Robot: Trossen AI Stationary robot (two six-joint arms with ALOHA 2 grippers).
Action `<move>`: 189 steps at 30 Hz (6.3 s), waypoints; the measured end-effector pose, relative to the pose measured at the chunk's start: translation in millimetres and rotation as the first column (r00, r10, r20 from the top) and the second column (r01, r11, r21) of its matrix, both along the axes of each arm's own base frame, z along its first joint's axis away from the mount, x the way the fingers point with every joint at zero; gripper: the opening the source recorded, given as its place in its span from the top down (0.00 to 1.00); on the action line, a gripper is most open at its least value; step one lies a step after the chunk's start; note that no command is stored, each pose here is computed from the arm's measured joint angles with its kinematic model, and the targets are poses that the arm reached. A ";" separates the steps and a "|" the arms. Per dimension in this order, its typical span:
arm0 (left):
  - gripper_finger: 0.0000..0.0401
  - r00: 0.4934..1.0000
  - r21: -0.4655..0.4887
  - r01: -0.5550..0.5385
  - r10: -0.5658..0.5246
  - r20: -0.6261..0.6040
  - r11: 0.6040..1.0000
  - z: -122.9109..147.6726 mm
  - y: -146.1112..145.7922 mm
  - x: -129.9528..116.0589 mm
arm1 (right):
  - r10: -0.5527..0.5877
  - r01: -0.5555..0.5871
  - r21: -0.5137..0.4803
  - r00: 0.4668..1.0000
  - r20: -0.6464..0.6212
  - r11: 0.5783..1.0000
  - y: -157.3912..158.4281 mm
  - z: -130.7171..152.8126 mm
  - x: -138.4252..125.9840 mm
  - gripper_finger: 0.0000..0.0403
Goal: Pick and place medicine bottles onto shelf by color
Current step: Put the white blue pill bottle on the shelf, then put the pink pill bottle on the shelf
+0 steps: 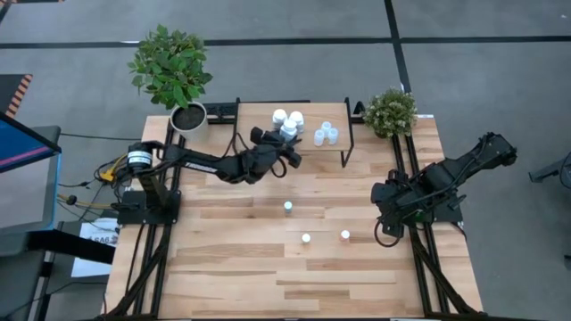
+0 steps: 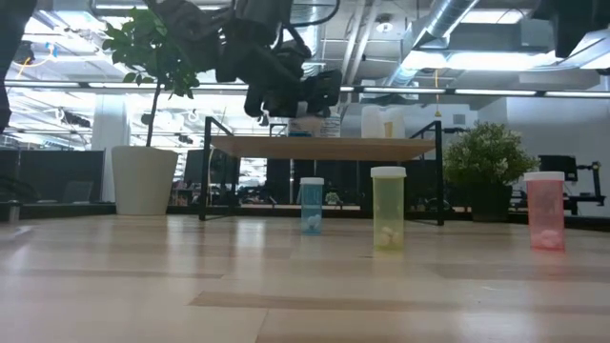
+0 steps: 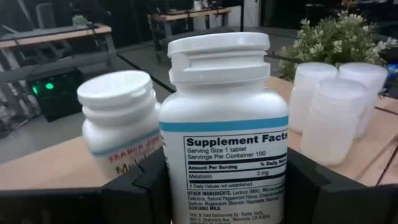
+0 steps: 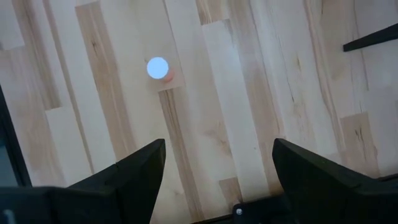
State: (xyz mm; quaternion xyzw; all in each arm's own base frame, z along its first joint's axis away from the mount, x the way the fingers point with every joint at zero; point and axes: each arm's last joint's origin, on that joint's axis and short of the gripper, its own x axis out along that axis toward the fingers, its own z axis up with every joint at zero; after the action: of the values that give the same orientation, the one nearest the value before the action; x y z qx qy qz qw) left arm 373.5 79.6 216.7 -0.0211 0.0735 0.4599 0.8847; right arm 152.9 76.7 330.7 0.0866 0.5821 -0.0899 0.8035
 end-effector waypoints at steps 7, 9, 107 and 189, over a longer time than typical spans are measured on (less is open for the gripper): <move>0.53 0.999 -0.022 0.049 -0.050 -0.016 0.999 -2.1 11.1 -1.3 | 0.000 0.000 0.000 1.000 -0.001 1.000 0.0 -0.1 0.0 0.21; 0.51 0.998 -0.026 0.061 -0.062 -0.015 0.998 -2.2 11.8 -1.3 | 0.000 0.000 -0.001 1.000 -0.001 1.000 0.0 -0.1 0.0 0.21; 0.45 0.834 -0.406 0.405 -0.513 -0.202 0.819 47.2 -157.8 -71.0 | 0.129 -0.129 -0.012 0.992 0.012 0.992 18.1 -41.1 7.4 0.21; 0.44 0.750 -0.438 0.473 -0.610 -0.255 0.764 93.5 -137.4 -130.9 | -0.525 0.548 0.230 0.474 0.706 0.804 144.1 -56.5 -35.6 0.25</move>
State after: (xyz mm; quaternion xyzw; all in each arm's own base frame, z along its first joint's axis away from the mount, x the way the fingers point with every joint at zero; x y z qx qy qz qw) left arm 242.7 -57.9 310.3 -0.0636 0.3272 0.1530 0.9303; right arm 117.3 220.8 274.2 0.2815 0.1448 -0.3012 0.8995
